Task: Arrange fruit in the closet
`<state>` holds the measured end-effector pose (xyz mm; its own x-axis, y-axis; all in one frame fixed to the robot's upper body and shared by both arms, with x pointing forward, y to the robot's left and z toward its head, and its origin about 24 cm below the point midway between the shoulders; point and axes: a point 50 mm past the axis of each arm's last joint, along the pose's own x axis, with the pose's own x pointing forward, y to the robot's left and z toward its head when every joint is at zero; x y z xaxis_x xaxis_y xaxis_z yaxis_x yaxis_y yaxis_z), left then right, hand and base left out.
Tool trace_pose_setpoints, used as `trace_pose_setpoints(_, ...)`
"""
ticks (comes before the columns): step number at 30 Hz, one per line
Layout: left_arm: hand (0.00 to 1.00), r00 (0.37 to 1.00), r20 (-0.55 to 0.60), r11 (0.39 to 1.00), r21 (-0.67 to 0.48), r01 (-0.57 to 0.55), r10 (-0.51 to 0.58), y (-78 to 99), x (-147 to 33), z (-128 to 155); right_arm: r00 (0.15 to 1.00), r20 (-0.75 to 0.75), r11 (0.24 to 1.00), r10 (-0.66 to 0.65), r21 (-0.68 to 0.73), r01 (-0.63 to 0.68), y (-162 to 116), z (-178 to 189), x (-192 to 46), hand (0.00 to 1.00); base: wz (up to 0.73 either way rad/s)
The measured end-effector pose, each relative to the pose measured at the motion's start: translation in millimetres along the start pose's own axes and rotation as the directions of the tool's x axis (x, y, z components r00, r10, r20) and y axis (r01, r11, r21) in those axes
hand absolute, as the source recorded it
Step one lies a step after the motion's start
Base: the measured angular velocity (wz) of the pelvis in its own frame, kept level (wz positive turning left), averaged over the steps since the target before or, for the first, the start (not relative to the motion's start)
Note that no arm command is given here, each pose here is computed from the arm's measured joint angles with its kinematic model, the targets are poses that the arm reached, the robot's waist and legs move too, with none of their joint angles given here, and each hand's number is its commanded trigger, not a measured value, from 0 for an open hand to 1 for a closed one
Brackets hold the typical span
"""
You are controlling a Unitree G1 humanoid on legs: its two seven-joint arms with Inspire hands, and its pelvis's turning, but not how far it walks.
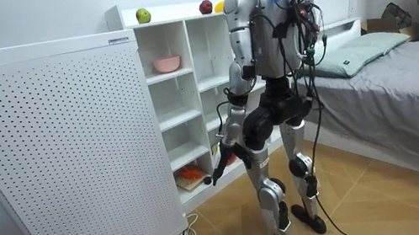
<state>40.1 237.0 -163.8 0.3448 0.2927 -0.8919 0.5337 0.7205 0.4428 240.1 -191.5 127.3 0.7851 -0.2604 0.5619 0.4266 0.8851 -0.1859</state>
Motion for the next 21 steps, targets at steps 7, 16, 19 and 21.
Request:
trace_pose_setpoints(7, 0.00, 1.000, 0.029, 1.000, 0.012, 0.011, -0.011, 5.5, 2.0, 9.0, 0.997, 0.080, 0.999, 0.003, 0.032, -0.005, 0.6, 13.9, 22.7, 0.00, 0.08)
trace_pose_setpoints(16, 0.00, 1.000, 0.016, 1.000, 0.015, 0.005, -0.005, 7.2, 2.0, 5.9, 0.995, 0.100, 1.000, 0.010, -0.002, -0.010, 1.8, 12.6, 36.9, 0.00, 0.04)
trace_pose_setpoints(19, 0.00, 1.000, 0.014, 1.000, 0.015, 0.005, -0.005, 7.3, 2.0, 5.7, 0.996, 0.092, 1.000, 0.010, -0.006, -0.009, 2.5, 10.0, 39.0, 0.00, 0.05)
trace_pose_setpoints(21, 0.00, 1.000, 0.014, 1.000, 0.015, 0.004, -0.004, 7.0, 2.0, 5.6, 0.997, 0.079, 1.000, 0.002, -0.005, -0.002, 1.2, 7.2, 40.4, 0.00, 0.05)
